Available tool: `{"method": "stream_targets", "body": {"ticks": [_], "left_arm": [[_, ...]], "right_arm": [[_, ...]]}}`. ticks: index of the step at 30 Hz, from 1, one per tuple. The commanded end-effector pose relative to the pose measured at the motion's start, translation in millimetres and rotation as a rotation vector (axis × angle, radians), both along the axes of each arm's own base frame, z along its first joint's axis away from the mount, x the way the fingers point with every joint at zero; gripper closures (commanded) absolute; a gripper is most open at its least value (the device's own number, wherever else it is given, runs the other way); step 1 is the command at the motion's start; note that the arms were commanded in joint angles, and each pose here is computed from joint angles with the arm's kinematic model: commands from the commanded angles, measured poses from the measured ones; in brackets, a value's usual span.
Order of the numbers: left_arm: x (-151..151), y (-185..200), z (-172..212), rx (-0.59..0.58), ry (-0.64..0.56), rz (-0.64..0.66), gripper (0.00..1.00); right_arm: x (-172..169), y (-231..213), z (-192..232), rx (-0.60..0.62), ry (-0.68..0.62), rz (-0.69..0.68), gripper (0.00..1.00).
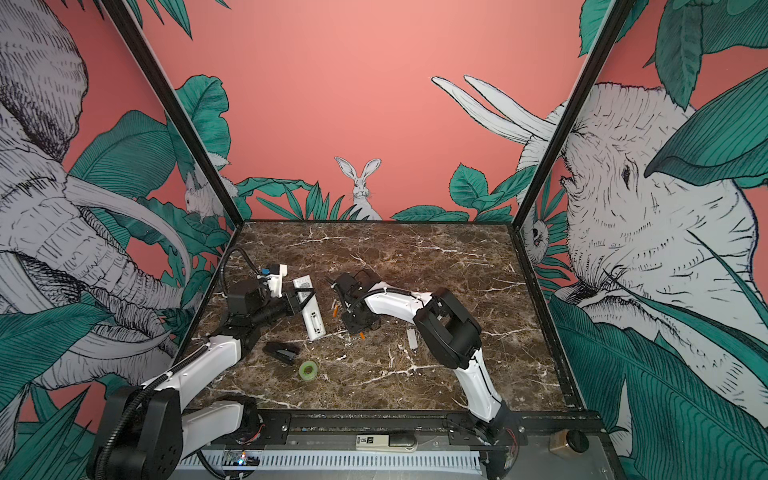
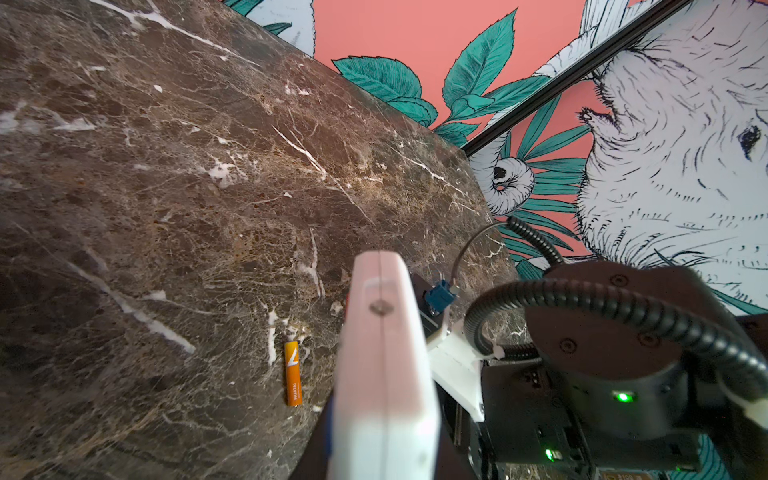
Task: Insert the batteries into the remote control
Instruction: 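Lower the right gripper onto an orange battery and close on its end, then lift the orange battery upright with the right gripper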
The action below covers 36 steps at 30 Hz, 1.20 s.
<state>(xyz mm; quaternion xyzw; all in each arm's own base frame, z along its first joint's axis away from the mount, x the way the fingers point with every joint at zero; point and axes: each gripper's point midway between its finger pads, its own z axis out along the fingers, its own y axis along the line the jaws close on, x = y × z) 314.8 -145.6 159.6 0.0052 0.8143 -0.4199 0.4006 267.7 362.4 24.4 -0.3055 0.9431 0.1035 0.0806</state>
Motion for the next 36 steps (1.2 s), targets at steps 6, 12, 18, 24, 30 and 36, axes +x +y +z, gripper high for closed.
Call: {"method": "stream_targets", "body": {"ticks": [6,12,18,24,30,36], "left_arm": [[7,-2,19,-0.012,-0.058,-0.018,1.00],[6,-4,21,-0.023,-0.058,-0.027,1.00],[4,-5,19,-0.035,-0.050,-0.032,1.00],[4,-6,20,-0.045,-0.050,-0.035,1.00],[4,-7,20,-0.056,-0.049,-0.039,1.00],[4,-6,21,-0.054,-0.051,-0.036,1.00]], "right_arm": [[-28,-25,6,-0.046,0.065,0.015,0.94],[-33,-35,2,-0.055,0.065,0.006,0.94],[-34,-37,-2,-0.046,0.062,-0.007,0.91],[-35,-38,1,-0.038,0.054,-0.015,0.74],[-36,-41,9,-0.029,0.041,-0.024,0.63],[-46,-57,5,-0.063,0.053,-0.033,0.62]]}}
